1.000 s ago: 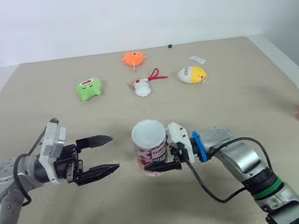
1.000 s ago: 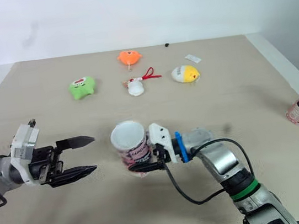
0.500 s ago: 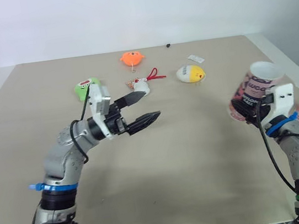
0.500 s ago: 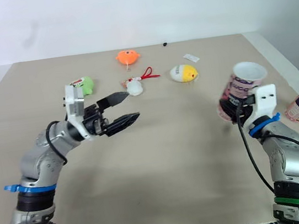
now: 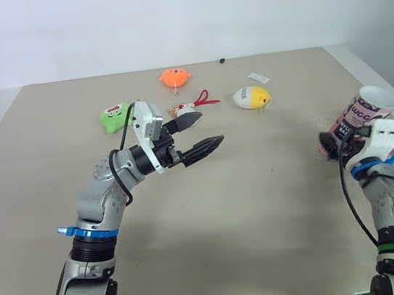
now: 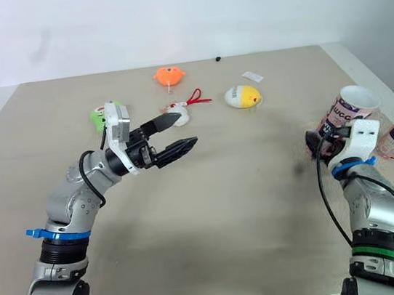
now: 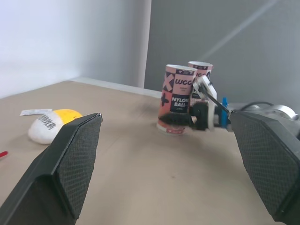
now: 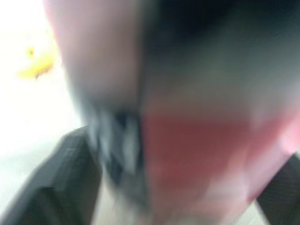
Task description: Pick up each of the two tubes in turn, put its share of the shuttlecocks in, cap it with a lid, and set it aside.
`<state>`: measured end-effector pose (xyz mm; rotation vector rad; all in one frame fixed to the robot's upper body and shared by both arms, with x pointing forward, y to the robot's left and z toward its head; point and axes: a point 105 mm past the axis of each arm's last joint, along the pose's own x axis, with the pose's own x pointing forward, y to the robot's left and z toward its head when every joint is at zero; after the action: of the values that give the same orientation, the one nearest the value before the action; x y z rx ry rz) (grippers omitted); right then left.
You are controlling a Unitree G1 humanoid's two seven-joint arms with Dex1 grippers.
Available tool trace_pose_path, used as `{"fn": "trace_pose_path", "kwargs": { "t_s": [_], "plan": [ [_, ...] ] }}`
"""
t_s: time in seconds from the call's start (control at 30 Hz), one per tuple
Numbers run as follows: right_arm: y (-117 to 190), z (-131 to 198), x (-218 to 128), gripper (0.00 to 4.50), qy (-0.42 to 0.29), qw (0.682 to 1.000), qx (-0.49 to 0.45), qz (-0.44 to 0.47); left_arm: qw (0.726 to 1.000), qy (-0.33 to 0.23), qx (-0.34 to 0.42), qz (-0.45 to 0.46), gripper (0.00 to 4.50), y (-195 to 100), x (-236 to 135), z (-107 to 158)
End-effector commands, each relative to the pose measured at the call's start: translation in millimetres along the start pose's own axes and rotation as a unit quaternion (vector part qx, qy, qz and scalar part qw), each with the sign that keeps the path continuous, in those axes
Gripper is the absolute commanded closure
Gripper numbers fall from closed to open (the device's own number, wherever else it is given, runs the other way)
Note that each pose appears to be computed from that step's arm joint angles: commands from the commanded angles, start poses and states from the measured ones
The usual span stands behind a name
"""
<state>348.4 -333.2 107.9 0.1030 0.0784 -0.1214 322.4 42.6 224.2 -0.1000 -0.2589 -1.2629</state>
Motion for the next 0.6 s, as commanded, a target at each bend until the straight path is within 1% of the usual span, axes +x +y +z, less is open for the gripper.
{"fn": "trace_pose_path", "kwargs": {
  "t_s": [0.03, 0.13, 0.3, 0.37, 0.43, 0.47, 0.5, 0.57, 0.6],
  "plan": [
    [-7.4, 11.6, -4.1, 0.02, -0.011, 1.0, -0.01, 0.002, 1.0, -0.008, 0.013, -0.004, 0.0, -3.1, -2.2, 5.4],
    [-13.7, 11.9, -13.7, 0.02, -0.007, 1.0, -0.002, 0.009, 1.0, -0.003, 0.0, -0.001, 0.0, -2.7, -7.4, 1.2],
    [-27.8, 0.1, -40.7, 0.02, 0.03, 0.999, -0.018, 0.019, 1.0, 0.009, -0.018, 0.012, 0.0, 1.2, -18.8, -4.8],
    [-33.4, -9.3, -59.5, 0.02, 0.06, 0.997, -0.029, 0.036, 0.999, 0.036, -0.033, 0.02, 0.0, 3.0, -29.4, -13.1],
    [-31.9, -14.7, -73.1, 0.02, 0.08, 0.995, -0.029, 0.061, 0.997, 0.057, -0.05, 0.023, 0.0, 2.5, -39.5, -20.5],
    [-26.5, -16.2, -78.6, 0.02, 0.088, 0.992, -0.024, 0.083, 0.996, 0.071, -0.056, 0.023, 0.0, 1.6, -45.9, -25.6],
    [-12.2, -17.1, -86.2, 0.02, 0.095, 0.987, -0.02, 0.128, 0.994, 0.09, -0.061, 0.025, 0.0, -0.5, -55.1, -32.8],
    [29.5, -19.2, -104.5, 0.02, 0.107, 0.963, -0.025, 0.245, 0.99, 0.117, -0.069, 0.038, 0.0, -3.6, -75.5, -43.1],
    [52.8, -20.7, -114.1, 0.02, 0.114, 0.945, -0.028, 0.307, 0.987, 0.13, -0.074, 0.049, 0.0, -4.8, -86.0, -47.6]
  ]
}}
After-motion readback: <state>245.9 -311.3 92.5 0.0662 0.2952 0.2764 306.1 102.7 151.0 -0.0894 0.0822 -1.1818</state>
